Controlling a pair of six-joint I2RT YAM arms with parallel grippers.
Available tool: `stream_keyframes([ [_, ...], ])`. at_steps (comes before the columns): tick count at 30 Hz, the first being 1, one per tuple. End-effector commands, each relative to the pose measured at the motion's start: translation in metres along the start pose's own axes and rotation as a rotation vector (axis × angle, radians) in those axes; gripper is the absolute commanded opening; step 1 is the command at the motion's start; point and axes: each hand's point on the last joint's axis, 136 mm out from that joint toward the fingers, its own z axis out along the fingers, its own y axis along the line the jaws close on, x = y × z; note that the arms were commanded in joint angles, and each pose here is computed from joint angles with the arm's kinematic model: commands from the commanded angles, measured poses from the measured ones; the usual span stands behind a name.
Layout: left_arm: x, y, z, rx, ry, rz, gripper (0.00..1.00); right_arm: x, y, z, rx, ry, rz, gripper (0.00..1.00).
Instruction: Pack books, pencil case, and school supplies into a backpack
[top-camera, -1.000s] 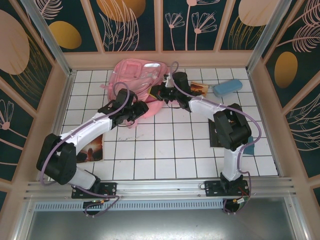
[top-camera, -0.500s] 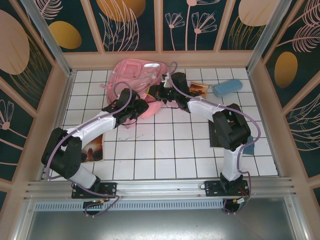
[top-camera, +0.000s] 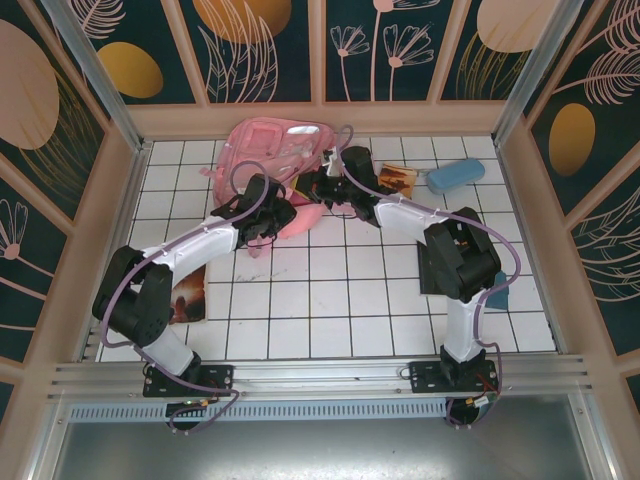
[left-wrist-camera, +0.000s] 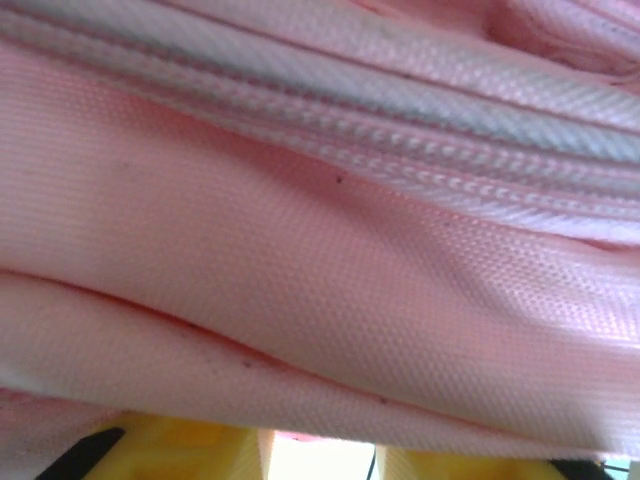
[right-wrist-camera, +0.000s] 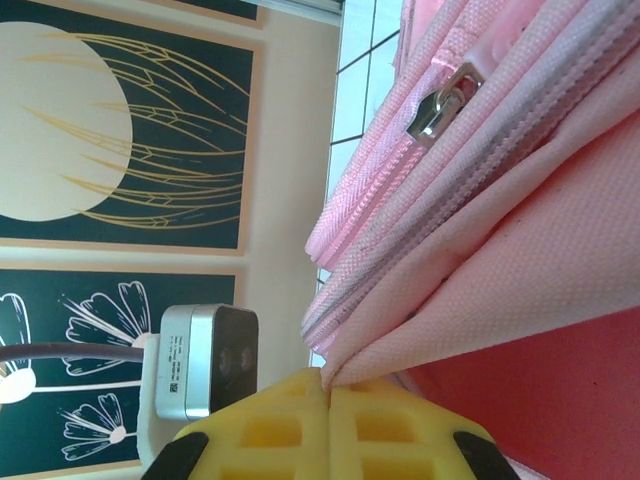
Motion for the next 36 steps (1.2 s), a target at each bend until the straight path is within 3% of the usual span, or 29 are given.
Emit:
stream_keyframes([
  [1, -0.004, 0.014, 0.000, -0.078, -0.024, 0.000, 0.26, 0.003, 0.035, -0.001, -0.106, 0.007, -0.105, 0.00],
  [14, -0.004, 0.009, -0.012, -0.073, -0.008, 0.141, 0.00, -0.011, 0.012, -0.005, 0.020, -0.053, -0.115, 0.00],
  [21, -0.005, 0.023, -0.033, -0.147, 0.017, 0.280, 0.00, -0.029, -0.040, -0.034, 0.318, -0.176, -0.149, 0.00],
  [25, -0.010, 0.037, -0.044, -0.171, 0.021, 0.327, 0.00, -0.053, -0.075, -0.075, 0.467, -0.275, -0.148, 0.00],
  [32, -0.025, 0.048, -0.046, -0.169, 0.020, 0.379, 0.00, -0.077, -0.097, -0.116, 0.523, -0.358, -0.128, 0.00],
  [36, -0.024, 0.024, -0.038, -0.062, 0.048, 0.437, 0.00, -0.074, -0.081, -0.110, 0.446, -0.297, -0.163, 0.00],
])
